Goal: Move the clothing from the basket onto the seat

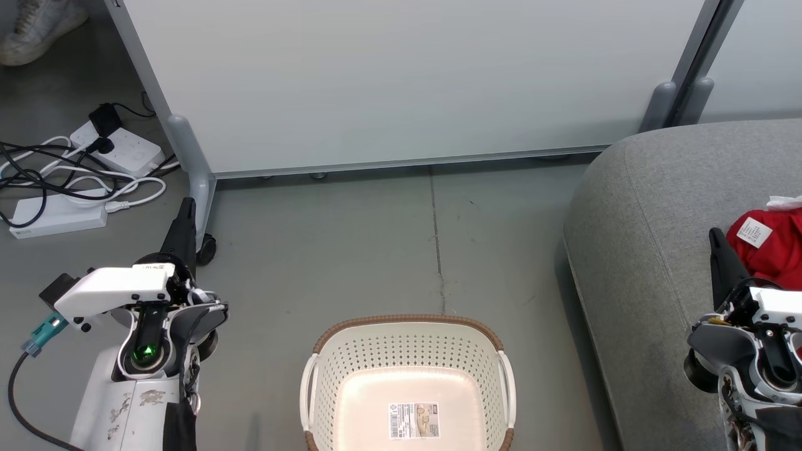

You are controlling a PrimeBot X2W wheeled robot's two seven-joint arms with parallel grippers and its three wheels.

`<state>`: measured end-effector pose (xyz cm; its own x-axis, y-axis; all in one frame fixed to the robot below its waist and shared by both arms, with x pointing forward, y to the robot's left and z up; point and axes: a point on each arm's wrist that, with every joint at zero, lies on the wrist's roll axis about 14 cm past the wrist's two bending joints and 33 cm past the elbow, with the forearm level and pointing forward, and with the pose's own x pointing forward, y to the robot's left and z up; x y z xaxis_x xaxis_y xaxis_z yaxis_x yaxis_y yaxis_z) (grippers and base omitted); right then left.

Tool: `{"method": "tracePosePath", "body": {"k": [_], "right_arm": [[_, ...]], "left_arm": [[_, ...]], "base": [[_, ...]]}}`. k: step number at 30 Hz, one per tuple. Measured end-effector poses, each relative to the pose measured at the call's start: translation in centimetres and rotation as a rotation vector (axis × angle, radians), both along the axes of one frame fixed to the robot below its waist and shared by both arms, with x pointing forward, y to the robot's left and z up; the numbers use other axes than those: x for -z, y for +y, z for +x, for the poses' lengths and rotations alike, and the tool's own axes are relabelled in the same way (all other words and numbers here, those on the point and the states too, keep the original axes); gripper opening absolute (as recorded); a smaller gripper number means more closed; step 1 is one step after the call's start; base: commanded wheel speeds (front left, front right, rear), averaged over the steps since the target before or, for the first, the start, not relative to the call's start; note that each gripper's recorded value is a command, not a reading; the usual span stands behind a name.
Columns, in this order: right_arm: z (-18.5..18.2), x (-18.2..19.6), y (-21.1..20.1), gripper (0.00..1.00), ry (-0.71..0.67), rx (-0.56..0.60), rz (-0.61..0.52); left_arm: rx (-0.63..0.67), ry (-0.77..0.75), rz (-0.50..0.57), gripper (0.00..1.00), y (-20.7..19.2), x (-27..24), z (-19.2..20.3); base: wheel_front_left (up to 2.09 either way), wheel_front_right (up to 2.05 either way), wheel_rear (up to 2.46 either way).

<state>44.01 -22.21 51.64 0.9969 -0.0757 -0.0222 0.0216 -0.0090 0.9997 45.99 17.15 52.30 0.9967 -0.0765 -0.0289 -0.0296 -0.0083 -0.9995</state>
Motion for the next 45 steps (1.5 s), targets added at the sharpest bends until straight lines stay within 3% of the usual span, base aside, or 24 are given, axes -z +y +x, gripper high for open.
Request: {"method": "tracePosePath", "body": {"k": [45], "right_arm": [[0.00,0.00,-0.01,0.00,0.000,0.000,0.000]], "left_arm": [[0.000,0.000,-0.001,0.00,-0.01,0.00,0.00]], "base": [[0.00,0.00,0.00]]}}
